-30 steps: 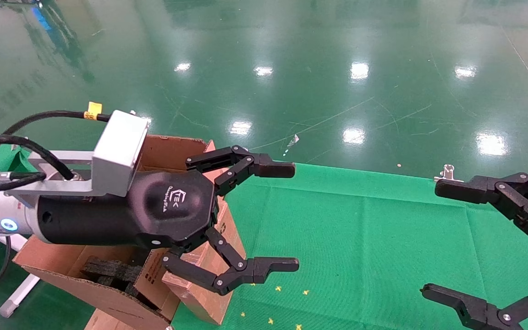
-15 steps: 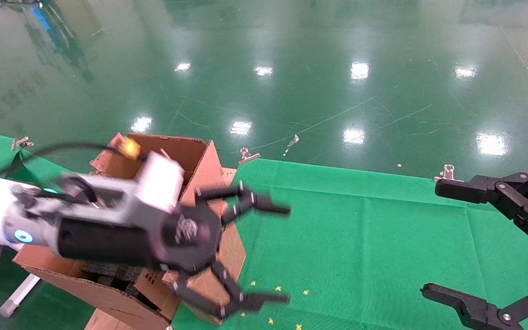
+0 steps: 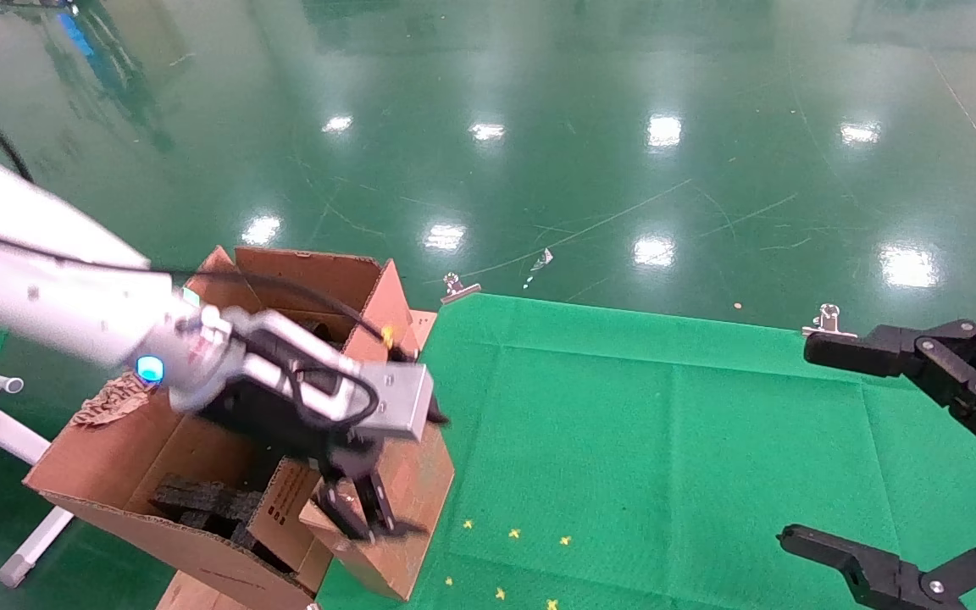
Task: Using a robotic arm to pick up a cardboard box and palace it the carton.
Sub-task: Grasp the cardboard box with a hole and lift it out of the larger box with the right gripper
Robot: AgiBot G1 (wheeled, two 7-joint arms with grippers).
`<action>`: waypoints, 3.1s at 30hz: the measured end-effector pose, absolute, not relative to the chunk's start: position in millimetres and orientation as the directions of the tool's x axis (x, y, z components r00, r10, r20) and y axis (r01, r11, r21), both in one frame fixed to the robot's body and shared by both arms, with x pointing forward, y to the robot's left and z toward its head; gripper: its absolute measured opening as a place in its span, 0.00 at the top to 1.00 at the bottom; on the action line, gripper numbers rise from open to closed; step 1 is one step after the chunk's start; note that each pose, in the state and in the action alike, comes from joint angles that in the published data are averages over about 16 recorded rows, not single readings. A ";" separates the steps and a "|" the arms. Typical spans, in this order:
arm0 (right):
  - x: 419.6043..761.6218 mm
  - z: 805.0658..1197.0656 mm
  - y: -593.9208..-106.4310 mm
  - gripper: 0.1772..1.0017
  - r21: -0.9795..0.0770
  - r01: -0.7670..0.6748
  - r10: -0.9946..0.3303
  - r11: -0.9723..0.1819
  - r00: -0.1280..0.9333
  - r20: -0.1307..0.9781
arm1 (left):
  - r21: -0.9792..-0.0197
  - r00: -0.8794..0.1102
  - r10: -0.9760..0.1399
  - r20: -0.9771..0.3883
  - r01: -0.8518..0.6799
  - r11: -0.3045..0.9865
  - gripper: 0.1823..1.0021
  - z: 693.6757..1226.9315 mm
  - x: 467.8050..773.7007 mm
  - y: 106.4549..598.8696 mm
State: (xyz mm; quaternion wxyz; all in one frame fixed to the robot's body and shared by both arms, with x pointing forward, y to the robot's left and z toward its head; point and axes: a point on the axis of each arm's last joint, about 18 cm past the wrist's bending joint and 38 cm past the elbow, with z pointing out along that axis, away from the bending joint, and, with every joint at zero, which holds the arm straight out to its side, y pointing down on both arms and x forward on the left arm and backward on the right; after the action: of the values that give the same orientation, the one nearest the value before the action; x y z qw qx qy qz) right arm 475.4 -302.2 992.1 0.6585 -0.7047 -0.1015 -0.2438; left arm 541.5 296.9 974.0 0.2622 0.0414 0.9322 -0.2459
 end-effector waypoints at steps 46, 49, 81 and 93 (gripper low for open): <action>475.4 992.1 -302.2 0.00 -0.879 0.464 -0.178 -0.112 0.860 0.477 | -0.385 -0.813 -0.388 -0.434 -0.221 0.896 0.00 1010.6 545.5 323.1; 475.4 992.1 -302.2 0.00 -0.879 0.464 -0.178 -0.112 0.860 0.477 | -0.460 -0.786 -0.498 -0.366 -0.312 0.831 0.00 1007.8 546.0 328.4; 475.4 992.1 -302.2 0.02 -0.879 0.464 -0.178 -0.112 0.860 0.477 | -0.520 -0.691 -0.705 -0.158 -0.549 0.654 0.01 957.0 556.0 334.6; 475.4 992.1 -302.2 0.16 -0.879 0.464 -0.178 -0.112 0.860 0.477 | -0.502 -0.690 -0.698 -0.191 -0.543 0.673 0.13 944.1 560.3 343.9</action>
State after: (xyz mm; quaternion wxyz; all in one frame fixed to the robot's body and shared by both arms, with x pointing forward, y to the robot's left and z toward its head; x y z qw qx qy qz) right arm 475.4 -302.2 992.1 0.6585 -0.7047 -0.1016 -0.2438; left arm 560.3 343.9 944.1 0.1871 -0.3466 0.8953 -0.2082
